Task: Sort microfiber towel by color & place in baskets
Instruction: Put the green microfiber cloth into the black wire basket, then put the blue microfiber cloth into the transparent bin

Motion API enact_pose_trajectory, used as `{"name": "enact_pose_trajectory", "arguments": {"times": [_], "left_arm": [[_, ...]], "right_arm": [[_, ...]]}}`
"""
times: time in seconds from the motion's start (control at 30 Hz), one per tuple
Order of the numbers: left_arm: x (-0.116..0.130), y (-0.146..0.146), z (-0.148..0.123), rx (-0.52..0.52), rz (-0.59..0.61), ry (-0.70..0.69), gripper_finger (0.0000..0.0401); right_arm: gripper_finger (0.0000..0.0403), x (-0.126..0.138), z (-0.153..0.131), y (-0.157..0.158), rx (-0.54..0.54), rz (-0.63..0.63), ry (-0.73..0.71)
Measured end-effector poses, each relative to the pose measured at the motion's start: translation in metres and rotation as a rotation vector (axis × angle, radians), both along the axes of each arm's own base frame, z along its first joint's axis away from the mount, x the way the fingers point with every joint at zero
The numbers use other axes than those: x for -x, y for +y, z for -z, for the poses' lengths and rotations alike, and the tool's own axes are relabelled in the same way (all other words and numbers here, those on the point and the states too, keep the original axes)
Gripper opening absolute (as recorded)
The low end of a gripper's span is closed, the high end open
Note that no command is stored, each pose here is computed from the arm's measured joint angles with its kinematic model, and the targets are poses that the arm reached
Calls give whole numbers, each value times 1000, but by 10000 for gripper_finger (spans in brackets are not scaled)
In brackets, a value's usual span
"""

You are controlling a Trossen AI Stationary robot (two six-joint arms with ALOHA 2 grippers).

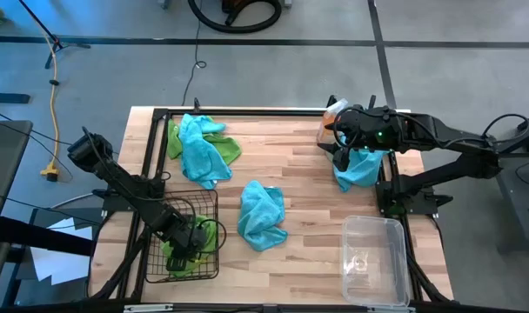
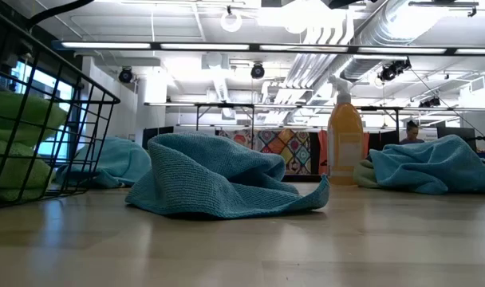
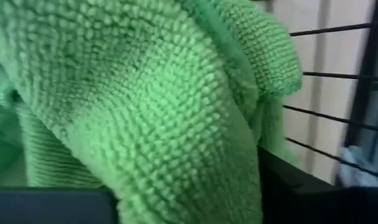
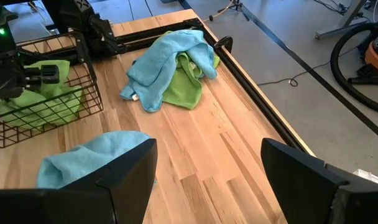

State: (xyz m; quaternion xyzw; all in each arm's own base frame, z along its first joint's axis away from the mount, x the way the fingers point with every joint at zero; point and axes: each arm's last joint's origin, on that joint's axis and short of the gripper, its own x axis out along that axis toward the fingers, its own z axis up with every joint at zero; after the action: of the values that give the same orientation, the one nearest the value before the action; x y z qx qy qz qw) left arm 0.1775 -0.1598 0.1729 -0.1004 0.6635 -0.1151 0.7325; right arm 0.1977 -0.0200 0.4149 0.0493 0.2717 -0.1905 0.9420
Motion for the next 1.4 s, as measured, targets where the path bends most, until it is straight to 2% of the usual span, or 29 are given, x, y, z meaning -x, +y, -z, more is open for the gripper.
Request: {"name": "enact_pose_trajectory", "arguments": {"times": [0.13, 0.3, 0.53, 0.8, 0.97, 1.07, 1.17, 1.3, 1.4], "left_arm": [[-6, -1, -8, 59, -12, 15, 198], [-13, 3, -23, 112, -25, -4, 215], [-4, 23, -45, 90, -56, 14, 216], [15, 42, -80, 183, -82, -104, 216], [23, 56, -96, 244, -167, -158, 216], [20, 66, -110, 260, -247, -223, 216], [10, 78, -129, 199, -315, -376, 216], [-8, 99, -153, 28, -412, -549, 216], [-23, 125, -166, -118, -490, -602, 216]], "right_arm": [[284, 0, 0, 0, 4, -3, 1], [284, 0, 0, 0, 9, -6, 3], [284, 0, 0, 0, 9, -6, 3], [284, 0, 0, 0, 15, -10, 5], [284, 0, 0, 0, 20, -14, 8], [284, 0, 0, 0, 23, -15, 9], [284, 0, 0, 0, 34, -22, 13], [284, 0, 0, 0, 38, -17, 13], [284, 0, 0, -1, 49, 8, 13]]}}
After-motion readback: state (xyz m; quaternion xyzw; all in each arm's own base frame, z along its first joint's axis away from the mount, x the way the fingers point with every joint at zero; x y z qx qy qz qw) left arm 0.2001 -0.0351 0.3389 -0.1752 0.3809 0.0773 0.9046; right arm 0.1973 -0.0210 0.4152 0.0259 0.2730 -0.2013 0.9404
